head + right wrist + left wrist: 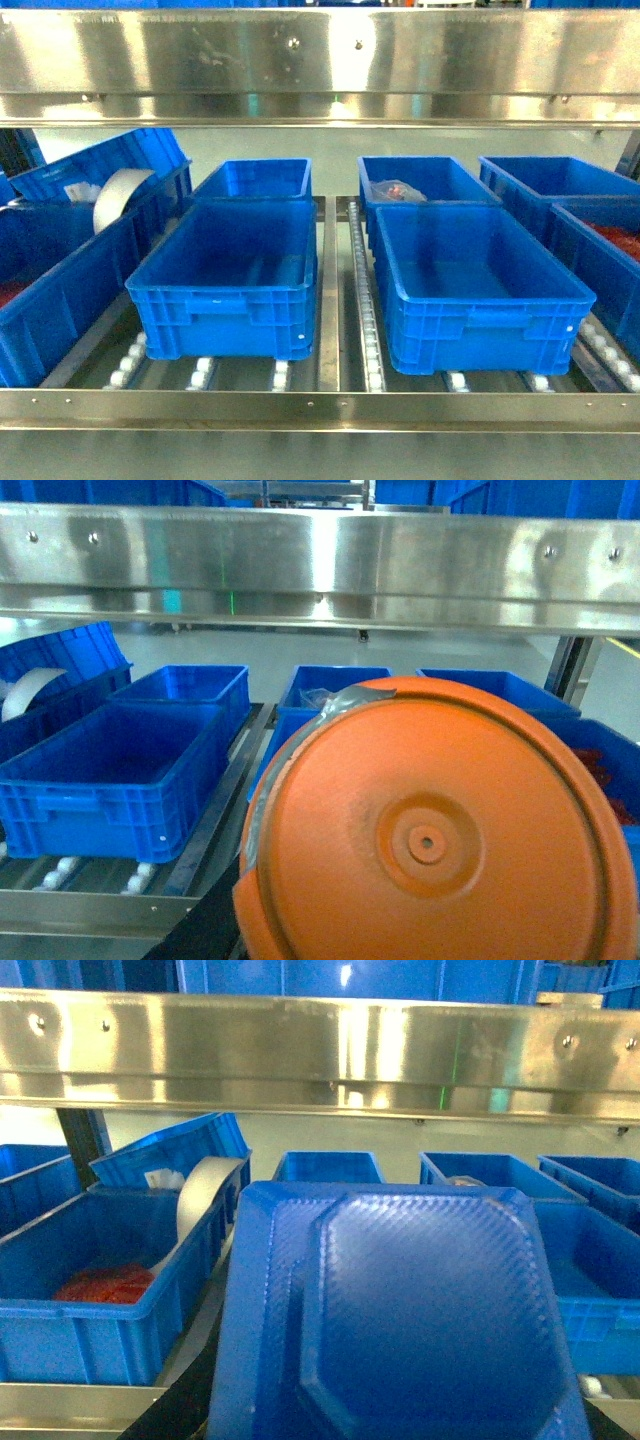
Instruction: Sort blue parts and orange caps into right shelf containers
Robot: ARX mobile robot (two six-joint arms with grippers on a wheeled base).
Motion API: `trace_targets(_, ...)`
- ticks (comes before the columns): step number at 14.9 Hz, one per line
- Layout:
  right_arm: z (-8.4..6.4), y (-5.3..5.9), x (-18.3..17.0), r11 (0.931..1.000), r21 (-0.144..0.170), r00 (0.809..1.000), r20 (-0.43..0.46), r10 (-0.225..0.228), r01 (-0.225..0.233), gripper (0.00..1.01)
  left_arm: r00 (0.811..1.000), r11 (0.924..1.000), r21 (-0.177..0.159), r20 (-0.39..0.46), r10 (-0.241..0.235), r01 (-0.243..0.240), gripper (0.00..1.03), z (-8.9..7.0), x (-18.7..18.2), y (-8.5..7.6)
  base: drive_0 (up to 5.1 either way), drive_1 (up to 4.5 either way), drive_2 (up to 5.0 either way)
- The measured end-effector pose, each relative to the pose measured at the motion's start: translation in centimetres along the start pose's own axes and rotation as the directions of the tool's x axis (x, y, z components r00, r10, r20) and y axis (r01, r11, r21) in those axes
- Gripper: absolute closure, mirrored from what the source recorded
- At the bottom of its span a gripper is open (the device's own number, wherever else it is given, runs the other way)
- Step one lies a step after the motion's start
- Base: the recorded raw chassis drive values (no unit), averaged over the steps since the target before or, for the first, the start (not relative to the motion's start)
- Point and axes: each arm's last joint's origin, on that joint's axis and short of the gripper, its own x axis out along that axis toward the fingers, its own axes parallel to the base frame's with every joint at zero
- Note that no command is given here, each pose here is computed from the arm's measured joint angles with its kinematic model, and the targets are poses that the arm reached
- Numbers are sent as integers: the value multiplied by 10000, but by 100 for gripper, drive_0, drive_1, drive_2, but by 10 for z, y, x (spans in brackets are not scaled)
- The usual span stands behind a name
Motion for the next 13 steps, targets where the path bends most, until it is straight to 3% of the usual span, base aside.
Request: trace_targets(13,0,0,0,10000,72,10000,11,-4,4,57,10000,10000,-4,-8,-4,4,60,0,0,0,0,0,0)
